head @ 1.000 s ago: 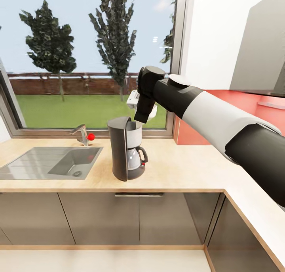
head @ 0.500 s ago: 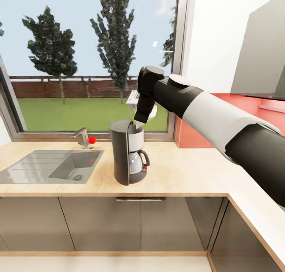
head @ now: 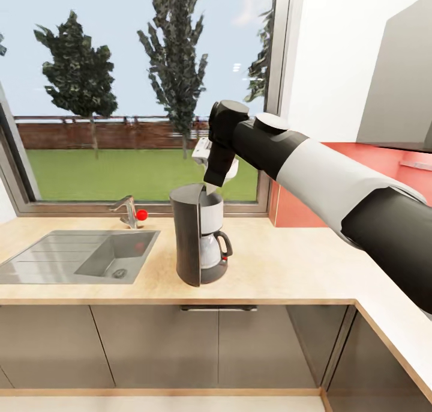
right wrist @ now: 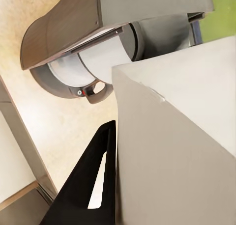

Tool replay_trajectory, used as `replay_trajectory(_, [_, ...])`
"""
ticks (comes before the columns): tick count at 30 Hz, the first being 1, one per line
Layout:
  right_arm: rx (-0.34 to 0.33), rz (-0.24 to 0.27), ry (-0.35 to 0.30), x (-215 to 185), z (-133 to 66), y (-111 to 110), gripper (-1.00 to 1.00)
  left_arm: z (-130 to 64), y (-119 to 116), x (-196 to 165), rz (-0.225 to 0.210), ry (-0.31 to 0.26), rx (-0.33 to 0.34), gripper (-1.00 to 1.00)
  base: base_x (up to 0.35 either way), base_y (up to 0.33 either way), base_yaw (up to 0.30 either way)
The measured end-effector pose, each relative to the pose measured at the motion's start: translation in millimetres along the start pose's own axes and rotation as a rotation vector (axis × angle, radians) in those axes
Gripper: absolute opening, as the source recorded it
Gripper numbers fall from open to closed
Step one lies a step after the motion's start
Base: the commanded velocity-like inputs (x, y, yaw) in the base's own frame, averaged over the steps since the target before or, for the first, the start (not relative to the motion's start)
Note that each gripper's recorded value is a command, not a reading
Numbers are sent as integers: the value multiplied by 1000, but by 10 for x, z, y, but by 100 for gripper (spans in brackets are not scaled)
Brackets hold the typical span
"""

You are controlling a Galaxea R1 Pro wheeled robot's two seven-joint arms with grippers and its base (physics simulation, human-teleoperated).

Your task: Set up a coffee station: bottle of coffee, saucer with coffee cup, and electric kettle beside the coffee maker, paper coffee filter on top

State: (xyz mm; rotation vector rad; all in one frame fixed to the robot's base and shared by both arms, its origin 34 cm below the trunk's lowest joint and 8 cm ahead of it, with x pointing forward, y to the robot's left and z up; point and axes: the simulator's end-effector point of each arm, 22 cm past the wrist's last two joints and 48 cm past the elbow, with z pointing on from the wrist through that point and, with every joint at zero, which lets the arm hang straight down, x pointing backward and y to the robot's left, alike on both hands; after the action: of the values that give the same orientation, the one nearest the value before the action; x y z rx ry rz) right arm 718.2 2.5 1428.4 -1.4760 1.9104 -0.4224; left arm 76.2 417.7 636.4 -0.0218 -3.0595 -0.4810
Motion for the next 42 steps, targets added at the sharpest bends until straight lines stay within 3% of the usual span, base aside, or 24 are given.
replay_trajectory(31, [-5,7,9,37,35,5,-100,-1,-6,1,-1,0,1,100,2,0,0])
replay_trajectory(42, [-4,7,9,39,29,6,-100,-2,-8,4,0,0,1,100,192,0,0])
